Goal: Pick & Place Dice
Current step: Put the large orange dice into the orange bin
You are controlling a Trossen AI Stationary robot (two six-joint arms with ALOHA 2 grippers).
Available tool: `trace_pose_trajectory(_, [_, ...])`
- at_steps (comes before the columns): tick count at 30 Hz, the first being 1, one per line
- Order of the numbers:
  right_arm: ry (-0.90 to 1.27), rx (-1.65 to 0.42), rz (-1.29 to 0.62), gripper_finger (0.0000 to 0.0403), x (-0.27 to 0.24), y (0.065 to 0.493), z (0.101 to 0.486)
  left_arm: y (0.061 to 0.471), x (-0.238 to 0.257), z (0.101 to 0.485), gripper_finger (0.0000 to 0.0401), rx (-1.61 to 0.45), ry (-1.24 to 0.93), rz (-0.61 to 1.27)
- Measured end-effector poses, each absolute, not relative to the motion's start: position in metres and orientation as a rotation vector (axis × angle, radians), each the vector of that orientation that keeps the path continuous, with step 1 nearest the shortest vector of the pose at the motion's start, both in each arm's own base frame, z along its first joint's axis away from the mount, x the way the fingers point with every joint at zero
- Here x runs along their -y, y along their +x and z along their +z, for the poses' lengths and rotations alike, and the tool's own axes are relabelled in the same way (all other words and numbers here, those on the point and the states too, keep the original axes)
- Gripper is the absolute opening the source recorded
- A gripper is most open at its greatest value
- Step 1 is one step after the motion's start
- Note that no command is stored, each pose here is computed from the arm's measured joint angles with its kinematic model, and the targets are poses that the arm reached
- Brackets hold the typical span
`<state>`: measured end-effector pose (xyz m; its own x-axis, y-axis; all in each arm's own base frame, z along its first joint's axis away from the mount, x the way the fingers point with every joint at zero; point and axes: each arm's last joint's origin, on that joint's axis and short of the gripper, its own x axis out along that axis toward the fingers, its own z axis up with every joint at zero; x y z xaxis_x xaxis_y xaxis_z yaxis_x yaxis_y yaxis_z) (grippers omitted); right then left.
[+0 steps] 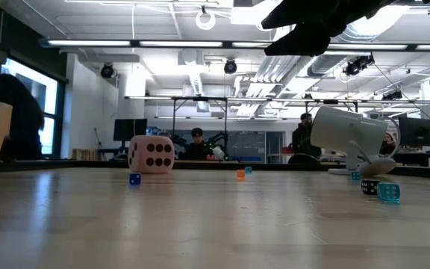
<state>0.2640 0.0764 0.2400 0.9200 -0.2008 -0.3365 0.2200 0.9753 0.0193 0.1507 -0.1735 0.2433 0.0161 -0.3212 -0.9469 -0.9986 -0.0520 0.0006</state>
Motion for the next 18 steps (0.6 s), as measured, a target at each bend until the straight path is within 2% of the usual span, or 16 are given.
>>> trace_pose_trajectory(4, [0.057,-0.339,-0.216,0.0398,-0.076,0.264,0.24,0.153,0.178,0.245,0.04,-1.435,-1.565,1.053])
trace_pose_trajectory(12, [0.057,-0.34,-0.216,0.0398,-0.076,0.264,0.24,0.145,0.185,0.245,0.04,-1.552,-1.348,0.803])
trace_pose_trajectory(18, [0.057,-0.339,-0.216,0.0398,-0.076,0.264,0.24,0.144,0.195,0.25,0.04,-1.703,-1.53,0.906])
